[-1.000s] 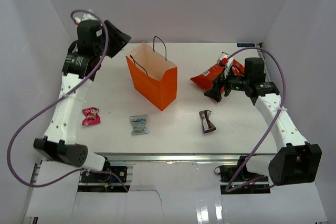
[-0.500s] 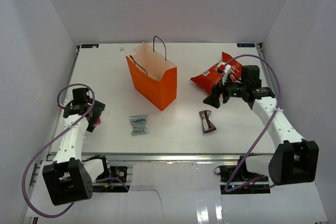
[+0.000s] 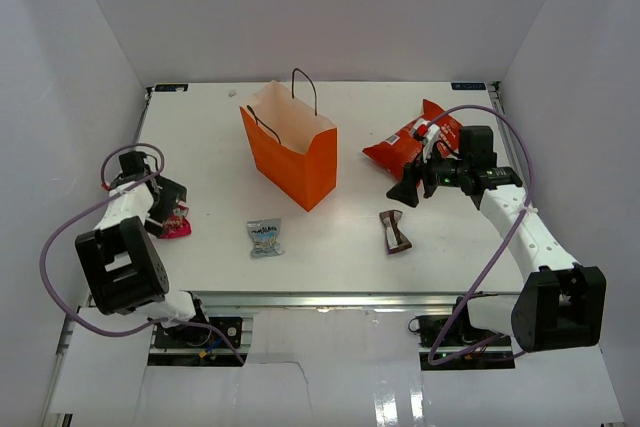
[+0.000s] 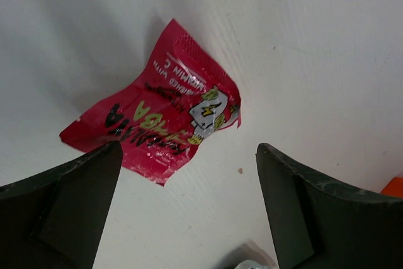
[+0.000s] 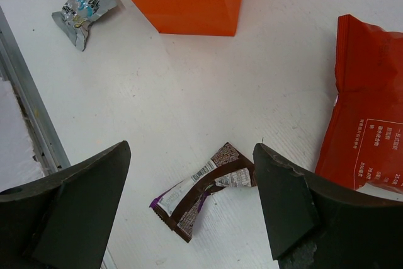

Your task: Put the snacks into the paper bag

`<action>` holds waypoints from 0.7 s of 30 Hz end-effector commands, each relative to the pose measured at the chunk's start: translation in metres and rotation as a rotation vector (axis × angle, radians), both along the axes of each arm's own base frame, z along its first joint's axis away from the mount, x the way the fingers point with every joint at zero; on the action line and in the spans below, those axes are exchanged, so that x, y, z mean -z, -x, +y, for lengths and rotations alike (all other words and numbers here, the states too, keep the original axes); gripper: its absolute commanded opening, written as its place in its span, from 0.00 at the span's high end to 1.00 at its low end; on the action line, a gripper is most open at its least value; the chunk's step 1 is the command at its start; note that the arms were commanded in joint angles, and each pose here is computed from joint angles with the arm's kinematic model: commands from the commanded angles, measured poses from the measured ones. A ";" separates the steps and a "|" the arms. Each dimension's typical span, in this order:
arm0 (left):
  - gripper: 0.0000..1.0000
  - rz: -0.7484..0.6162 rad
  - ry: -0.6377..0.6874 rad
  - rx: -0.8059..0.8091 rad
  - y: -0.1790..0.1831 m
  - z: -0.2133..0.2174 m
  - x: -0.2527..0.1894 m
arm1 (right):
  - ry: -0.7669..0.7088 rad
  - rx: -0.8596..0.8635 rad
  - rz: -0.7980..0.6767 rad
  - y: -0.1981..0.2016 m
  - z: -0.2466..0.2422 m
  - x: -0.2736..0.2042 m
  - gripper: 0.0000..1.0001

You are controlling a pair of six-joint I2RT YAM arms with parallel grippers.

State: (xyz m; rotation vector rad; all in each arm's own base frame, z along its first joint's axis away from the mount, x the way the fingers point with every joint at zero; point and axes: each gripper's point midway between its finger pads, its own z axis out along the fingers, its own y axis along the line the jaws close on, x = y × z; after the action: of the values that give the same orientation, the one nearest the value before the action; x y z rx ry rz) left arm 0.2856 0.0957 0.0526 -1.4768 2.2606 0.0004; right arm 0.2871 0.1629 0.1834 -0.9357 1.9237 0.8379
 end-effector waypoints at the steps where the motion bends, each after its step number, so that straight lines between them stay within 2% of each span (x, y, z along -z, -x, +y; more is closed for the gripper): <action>1: 0.02 -0.018 -0.046 0.057 -0.021 0.013 -0.009 | -0.016 0.002 -0.029 -0.004 0.000 -0.005 0.15; 5: 0.04 0.052 -0.023 0.029 -0.015 0.016 0.008 | -0.015 0.008 -0.031 -0.006 -0.001 -0.006 0.15; 11: 0.13 0.149 0.030 -0.001 0.005 0.009 0.042 | -0.019 0.008 -0.043 -0.008 -0.001 -0.015 0.15; 15: 0.24 0.173 0.042 0.002 0.009 0.008 0.050 | -0.022 0.005 -0.050 -0.010 0.000 -0.020 0.15; 16: 0.31 0.171 0.042 -0.001 0.010 0.009 0.050 | -0.022 0.005 -0.050 -0.010 0.000 -0.021 0.15; 21: 0.44 0.112 0.034 0.015 0.002 0.008 0.037 | -0.025 0.003 -0.058 -0.011 0.000 -0.026 0.15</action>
State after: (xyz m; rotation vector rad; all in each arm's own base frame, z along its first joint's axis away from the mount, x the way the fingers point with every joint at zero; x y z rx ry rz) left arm 0.2917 0.1067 0.0214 -1.5038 2.3599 0.0524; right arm 0.2897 0.1614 0.1878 -0.9278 1.9191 0.8314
